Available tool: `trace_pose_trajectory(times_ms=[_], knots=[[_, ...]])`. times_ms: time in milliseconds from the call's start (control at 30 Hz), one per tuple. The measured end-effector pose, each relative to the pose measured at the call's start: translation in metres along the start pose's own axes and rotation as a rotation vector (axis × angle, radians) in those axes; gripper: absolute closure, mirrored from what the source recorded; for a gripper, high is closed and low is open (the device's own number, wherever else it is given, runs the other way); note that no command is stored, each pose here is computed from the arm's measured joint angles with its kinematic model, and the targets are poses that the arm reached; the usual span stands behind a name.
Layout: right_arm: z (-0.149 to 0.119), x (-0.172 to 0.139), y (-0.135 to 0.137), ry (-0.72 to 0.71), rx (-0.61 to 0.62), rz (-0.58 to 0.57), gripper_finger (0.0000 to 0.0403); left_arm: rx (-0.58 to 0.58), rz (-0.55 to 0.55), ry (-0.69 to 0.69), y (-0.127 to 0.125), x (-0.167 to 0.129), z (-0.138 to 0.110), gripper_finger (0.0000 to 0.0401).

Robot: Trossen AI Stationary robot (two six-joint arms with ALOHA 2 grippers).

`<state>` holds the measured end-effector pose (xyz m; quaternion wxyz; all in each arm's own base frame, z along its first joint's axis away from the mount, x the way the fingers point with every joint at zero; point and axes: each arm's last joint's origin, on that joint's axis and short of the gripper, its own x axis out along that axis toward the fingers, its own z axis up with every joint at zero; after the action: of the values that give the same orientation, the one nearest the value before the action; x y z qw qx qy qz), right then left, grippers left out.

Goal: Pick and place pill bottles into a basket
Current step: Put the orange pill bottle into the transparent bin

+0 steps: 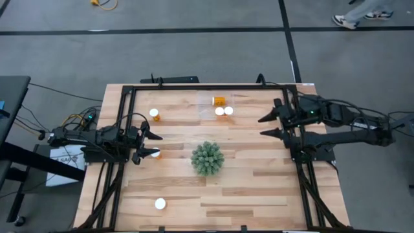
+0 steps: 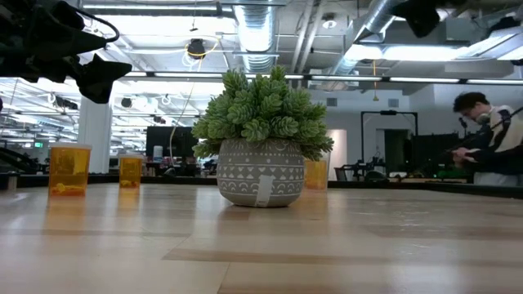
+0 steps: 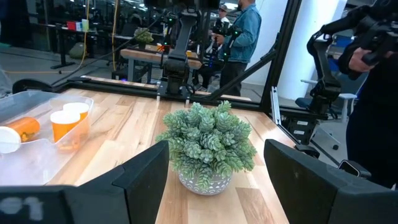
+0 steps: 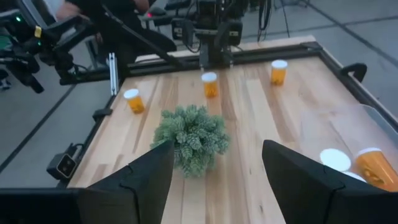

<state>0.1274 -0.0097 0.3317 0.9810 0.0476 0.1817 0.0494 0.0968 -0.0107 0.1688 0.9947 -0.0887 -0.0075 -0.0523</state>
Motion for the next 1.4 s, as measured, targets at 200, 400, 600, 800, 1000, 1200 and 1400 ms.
trace_pose_trajectory(times_ms=[200, 400, 600, 800, 1000, 1200, 1400], knots=[[-0.021, -0.007, 0.001, -0.037, 0.018, 0.002, 0.0163, 0.0, 0.0, 0.001, 0.0, 0.0, 0.0, 0.0147], [-0.041, -0.011, 0.002, -0.064, 0.036, 0.004, 0.0163, 0.0, 0.0, 0.0, 0.0, 0.0, 0.0, 0.0147], [-0.058, -0.017, 0.002, -0.171, 0.098, 0.017, 0.0163, 0.0, 0.0, 0.0, 0.0, 0.0, 0.0, 0.0147], [-0.069, -0.021, 0.003, -0.328, 0.185, 0.054, 0.0163, 0.0, 0.0, 0.0, 0.0, 0.0, 0.0, 0.0147], [-0.082, -0.019, 0.002, -0.406, 0.269, 0.09, 0.0163, 0.0, 0.0, 0.0, 0.0, 0.0, 0.0, 0.0147], [-0.095, -0.01, 0.002, -0.434, 0.321, 0.139, 0.0163, 0.0, 0.0, 0.0, 0.0, 0.0, 0.0, 0.0147], [-0.107, 0.002, 0.004, -0.43, 0.341, 0.204, 0.017, 0.0, 0.0, 0.0, 0.0, 0.0, 0.0, 0.0147]])
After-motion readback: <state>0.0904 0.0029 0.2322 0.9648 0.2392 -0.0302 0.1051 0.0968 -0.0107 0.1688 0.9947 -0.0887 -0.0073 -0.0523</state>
